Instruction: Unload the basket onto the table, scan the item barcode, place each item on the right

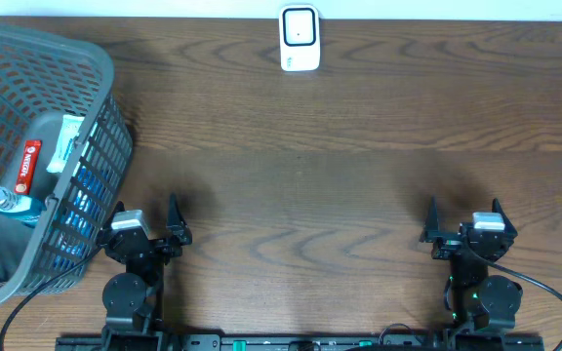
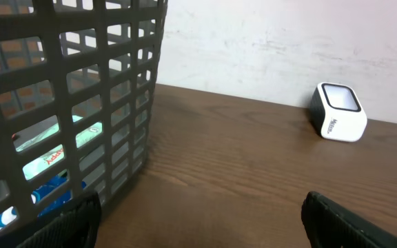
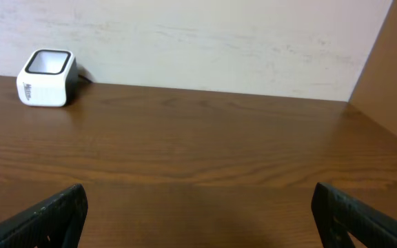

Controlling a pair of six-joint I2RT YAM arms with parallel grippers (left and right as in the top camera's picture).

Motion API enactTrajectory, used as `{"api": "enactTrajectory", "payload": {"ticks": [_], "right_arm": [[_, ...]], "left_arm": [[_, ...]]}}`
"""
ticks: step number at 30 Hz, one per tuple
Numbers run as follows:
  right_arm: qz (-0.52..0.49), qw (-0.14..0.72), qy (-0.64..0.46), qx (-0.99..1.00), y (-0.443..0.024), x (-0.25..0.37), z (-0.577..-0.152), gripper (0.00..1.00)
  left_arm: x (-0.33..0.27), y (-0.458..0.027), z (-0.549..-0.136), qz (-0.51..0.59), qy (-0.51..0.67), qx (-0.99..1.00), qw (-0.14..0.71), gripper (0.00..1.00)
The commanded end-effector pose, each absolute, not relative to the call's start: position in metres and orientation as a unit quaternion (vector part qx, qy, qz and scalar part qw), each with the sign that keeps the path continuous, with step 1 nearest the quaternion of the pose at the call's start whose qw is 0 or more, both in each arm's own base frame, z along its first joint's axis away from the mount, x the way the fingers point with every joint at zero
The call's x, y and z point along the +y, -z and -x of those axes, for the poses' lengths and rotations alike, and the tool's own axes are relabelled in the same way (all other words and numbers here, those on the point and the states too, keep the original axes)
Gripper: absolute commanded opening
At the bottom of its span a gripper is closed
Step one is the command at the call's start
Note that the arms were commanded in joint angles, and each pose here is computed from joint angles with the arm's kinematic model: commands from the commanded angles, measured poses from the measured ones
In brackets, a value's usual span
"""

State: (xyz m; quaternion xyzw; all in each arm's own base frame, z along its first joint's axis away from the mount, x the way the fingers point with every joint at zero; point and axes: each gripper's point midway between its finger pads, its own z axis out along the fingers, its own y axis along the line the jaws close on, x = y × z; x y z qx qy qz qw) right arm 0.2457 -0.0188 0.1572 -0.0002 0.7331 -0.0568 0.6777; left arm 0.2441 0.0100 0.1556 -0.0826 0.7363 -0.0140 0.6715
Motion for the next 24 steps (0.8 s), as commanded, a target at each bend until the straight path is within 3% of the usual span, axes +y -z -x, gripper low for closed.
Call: {"api": "enactTrajectory", "payload": {"ticks": [1,24], "right_arm": [[0.006,0.678,0.057,0.733,-0.157,-0.017,-0.246,0.99],[0.006,0.678,0.057,0.733,-0.157,-0.017,-0.246,0.99]], "left_arm": [[0.009,-0.138,-0.243,0.08,0.011,0.753,0.653,0.93],[-0.009,-0.138,-0.243,0.047,0.052,0.76,0.646,0.93]]}}
